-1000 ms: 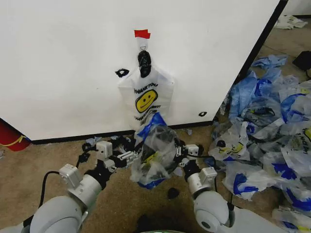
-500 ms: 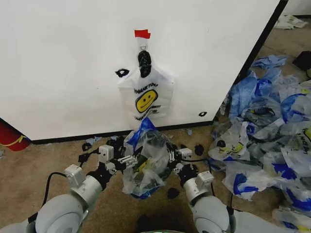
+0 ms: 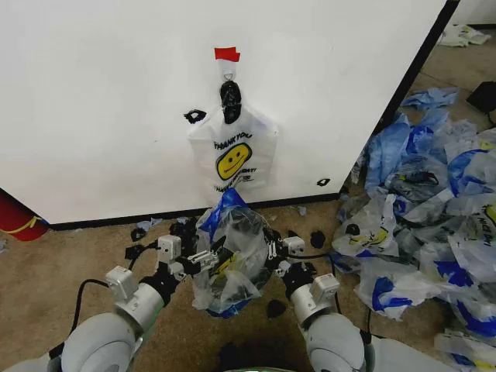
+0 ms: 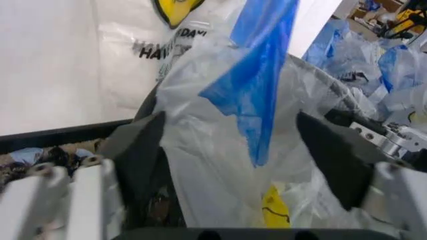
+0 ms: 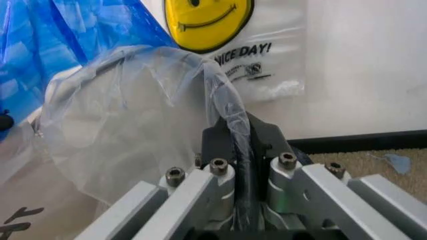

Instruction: Pick up the garbage bag from the wall and place it over the trash bin.

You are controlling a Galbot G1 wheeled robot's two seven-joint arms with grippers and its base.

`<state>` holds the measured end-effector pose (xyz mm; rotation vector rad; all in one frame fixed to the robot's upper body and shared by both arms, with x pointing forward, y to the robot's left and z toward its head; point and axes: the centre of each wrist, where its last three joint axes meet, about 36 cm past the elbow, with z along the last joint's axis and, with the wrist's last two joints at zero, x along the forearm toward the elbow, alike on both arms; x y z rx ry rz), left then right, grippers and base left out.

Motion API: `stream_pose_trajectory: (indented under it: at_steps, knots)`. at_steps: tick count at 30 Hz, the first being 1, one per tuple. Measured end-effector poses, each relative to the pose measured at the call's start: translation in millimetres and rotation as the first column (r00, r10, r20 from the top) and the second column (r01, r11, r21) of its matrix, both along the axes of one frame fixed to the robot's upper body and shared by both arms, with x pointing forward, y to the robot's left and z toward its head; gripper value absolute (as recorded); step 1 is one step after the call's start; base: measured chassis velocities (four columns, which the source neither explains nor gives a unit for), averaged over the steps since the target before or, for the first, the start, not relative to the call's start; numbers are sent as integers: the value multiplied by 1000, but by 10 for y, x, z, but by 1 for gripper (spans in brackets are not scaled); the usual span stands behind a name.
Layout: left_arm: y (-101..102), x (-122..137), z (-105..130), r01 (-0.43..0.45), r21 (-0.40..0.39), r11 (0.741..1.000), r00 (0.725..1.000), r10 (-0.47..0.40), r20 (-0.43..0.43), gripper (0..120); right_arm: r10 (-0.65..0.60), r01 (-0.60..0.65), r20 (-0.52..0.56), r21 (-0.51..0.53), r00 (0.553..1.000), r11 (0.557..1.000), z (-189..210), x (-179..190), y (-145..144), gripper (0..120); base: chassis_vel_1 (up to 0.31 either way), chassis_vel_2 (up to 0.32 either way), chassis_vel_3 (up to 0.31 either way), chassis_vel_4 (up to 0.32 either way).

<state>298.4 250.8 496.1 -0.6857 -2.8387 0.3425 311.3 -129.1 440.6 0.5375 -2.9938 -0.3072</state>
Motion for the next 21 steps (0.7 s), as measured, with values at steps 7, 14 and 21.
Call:
stream_pose_trajectory:
  at_steps: [7, 14, 21]
  knots:
    - [9, 6, -11, -5, 1, 1000, 1000, 5, 5, 48, -8, 8, 3, 4, 1000, 1000, -9, 11, 1, 1, 0, 0, 0, 0]
    - [8, 3, -55, -12, 3, 1000, 1000, 12, 7, 22, -12, 12, 4, 6, 1000, 1000, -10, 11, -2, 1, 0, 0, 0, 0]
    - [39, 30, -65, -24, 10, 1000, 999, 24, 28, 0, 0, 0, 10, 11, 1000, 1000, 6, -13, -36, 1, 0, 0, 0, 0]
